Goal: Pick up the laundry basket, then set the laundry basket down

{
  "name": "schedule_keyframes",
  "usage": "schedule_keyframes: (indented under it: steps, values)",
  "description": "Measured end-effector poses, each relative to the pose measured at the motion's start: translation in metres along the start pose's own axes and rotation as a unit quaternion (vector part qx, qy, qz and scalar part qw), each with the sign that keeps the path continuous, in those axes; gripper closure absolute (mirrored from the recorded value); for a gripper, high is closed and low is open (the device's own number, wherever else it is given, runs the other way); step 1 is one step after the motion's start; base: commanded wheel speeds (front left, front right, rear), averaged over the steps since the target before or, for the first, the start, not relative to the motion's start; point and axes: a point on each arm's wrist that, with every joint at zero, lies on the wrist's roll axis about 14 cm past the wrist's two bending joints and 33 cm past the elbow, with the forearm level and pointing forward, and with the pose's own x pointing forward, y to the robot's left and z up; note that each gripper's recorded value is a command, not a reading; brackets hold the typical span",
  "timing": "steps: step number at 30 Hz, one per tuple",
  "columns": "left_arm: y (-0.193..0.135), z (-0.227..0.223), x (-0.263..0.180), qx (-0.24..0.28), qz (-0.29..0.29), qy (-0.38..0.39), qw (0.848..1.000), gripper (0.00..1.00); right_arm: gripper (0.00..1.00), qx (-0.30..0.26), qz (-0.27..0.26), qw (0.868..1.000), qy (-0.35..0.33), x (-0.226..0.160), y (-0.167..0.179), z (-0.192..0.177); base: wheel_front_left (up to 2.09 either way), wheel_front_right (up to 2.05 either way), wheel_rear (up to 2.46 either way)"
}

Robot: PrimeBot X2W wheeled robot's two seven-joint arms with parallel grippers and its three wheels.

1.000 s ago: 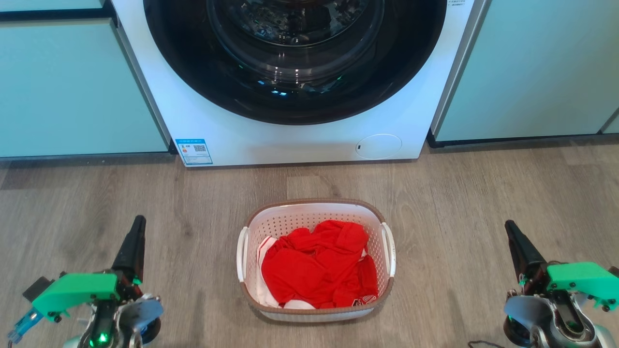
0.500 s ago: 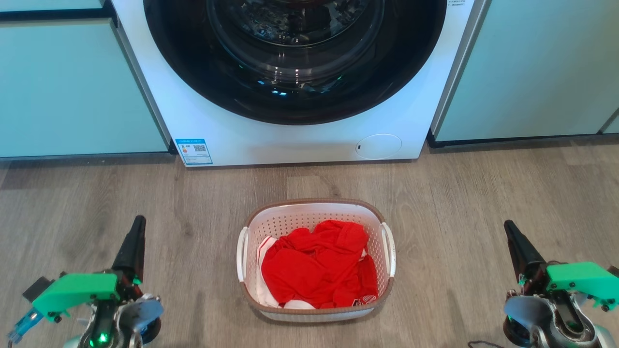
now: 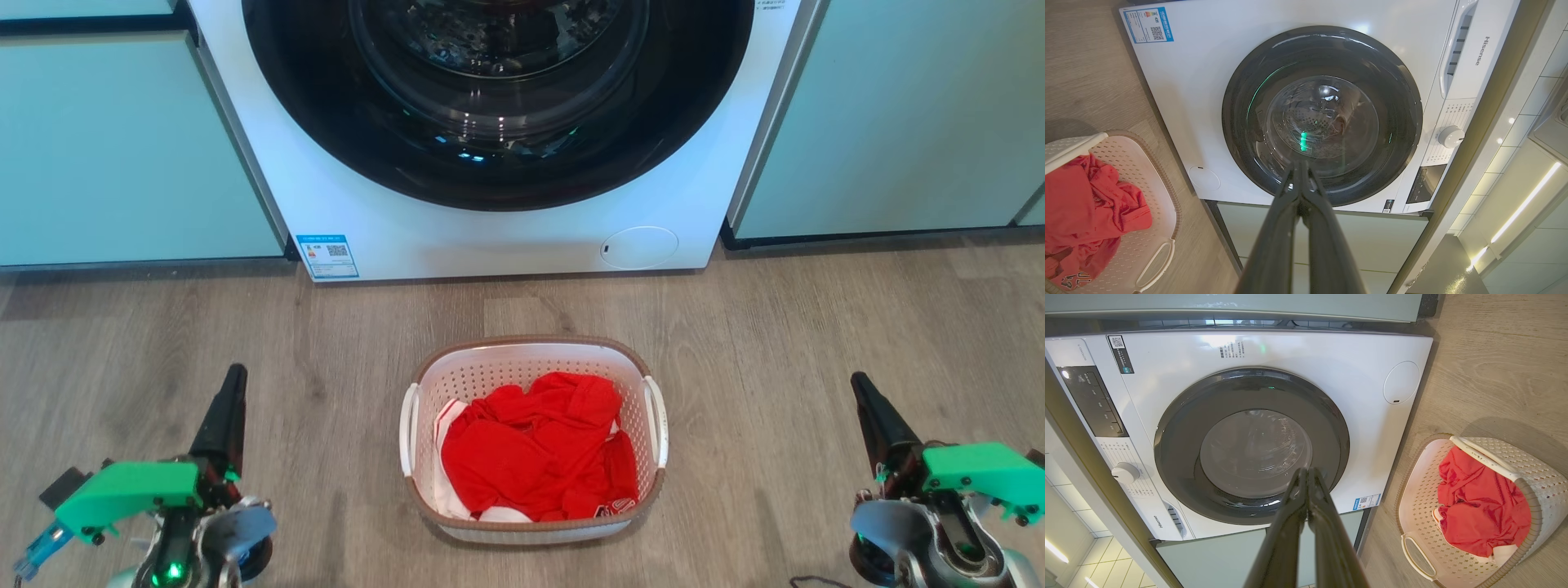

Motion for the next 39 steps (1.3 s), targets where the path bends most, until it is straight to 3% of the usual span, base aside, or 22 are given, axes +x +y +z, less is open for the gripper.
schedule_keyframes:
  steps: [39]
  values:
    - [0.0001,0.0000,0.0000,0.000,0.000,0.000,1.000,1.00,1.00,0.000,0.000,1.000,-0.001,0.0000,0.0000,0.0006,0.00,0.00,0.00]
